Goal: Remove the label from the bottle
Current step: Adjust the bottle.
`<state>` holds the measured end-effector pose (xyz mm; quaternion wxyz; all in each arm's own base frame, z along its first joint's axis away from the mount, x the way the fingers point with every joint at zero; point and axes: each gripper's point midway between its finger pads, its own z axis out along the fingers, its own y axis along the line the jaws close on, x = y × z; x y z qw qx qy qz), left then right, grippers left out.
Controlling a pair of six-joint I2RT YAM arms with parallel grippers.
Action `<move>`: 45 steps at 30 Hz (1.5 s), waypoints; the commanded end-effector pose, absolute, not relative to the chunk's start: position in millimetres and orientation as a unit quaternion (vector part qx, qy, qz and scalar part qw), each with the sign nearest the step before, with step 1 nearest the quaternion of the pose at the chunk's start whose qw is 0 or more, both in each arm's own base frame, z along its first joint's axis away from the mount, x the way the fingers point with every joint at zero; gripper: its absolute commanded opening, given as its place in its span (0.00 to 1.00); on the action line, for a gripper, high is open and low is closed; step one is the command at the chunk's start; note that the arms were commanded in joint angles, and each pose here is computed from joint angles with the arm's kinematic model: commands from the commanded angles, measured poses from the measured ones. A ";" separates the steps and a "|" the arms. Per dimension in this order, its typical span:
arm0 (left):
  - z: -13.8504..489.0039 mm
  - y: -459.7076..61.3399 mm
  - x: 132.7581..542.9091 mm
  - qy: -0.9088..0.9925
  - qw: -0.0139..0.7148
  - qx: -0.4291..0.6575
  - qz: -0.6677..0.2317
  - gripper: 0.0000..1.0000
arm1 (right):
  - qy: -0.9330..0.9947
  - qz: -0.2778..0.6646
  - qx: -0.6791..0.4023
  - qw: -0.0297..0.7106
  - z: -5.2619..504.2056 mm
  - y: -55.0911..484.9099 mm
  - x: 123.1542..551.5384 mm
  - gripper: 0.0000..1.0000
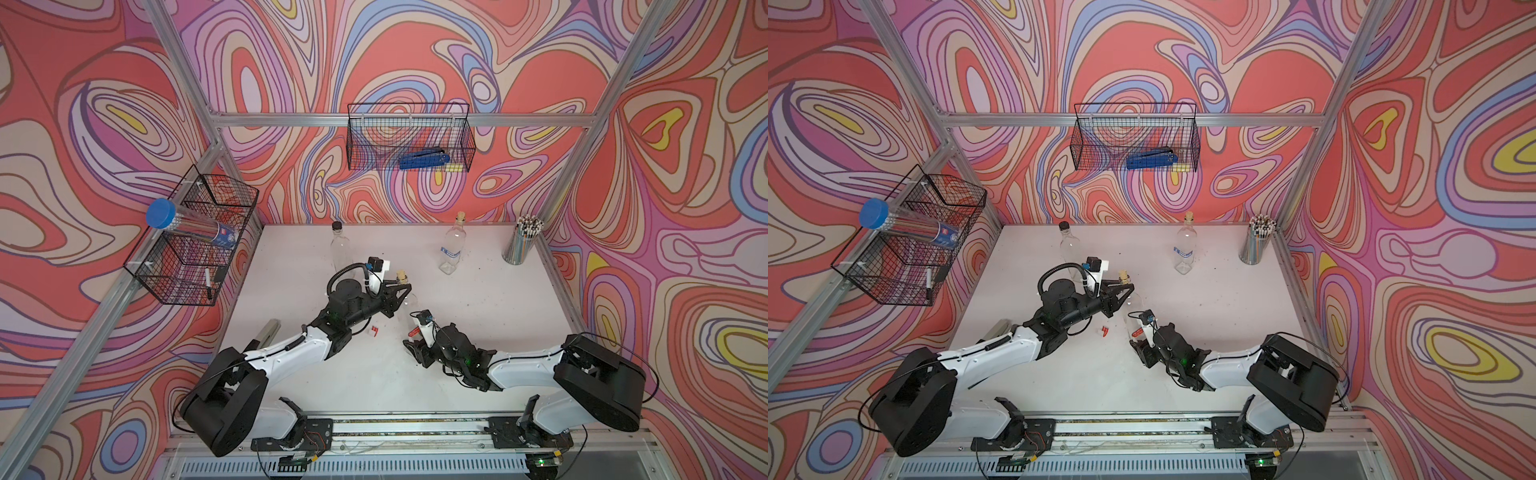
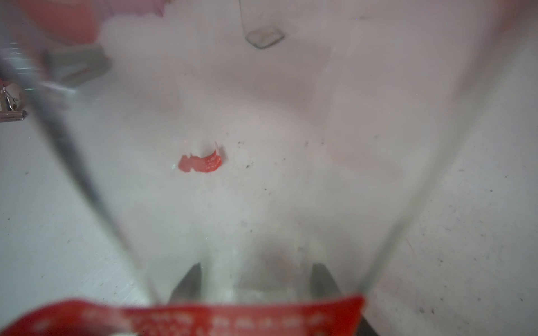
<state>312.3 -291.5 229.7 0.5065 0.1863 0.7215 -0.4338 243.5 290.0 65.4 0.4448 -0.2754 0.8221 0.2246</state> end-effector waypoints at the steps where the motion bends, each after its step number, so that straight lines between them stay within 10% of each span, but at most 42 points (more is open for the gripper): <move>1: 254.5 -298.1 312.9 0.694 0.524 0.191 -0.456 0.00 | 0.820 0.226 -0.275 0.448 67.5 293.9 246.5 0.28; 5: 257.0 -298.9 312.4 0.692 0.524 0.193 -0.458 0.00 | 0.821 0.222 -0.278 0.446 66.7 294.3 247.5 0.00; 18: 264.7 -303.5 311.7 0.678 0.526 0.197 -0.474 0.35 | 0.803 0.222 -0.302 0.464 73.1 298.5 239.3 0.00; 30: 271.1 -305.2 311.9 0.666 0.533 0.199 -0.482 0.45 | 0.799 0.222 -0.316 0.462 71.6 303.5 234.7 0.00; 37: 272.6 -306.2 313.4 0.666 0.534 0.199 -0.481 0.41 | 0.798 0.222 -0.320 0.459 70.9 305.0 232.9 0.00; 45: 268.6 -307.8 314.8 0.672 0.525 0.196 -0.483 0.10 | 0.798 0.222 -0.319 0.460 71.4 305.4 233.1 0.00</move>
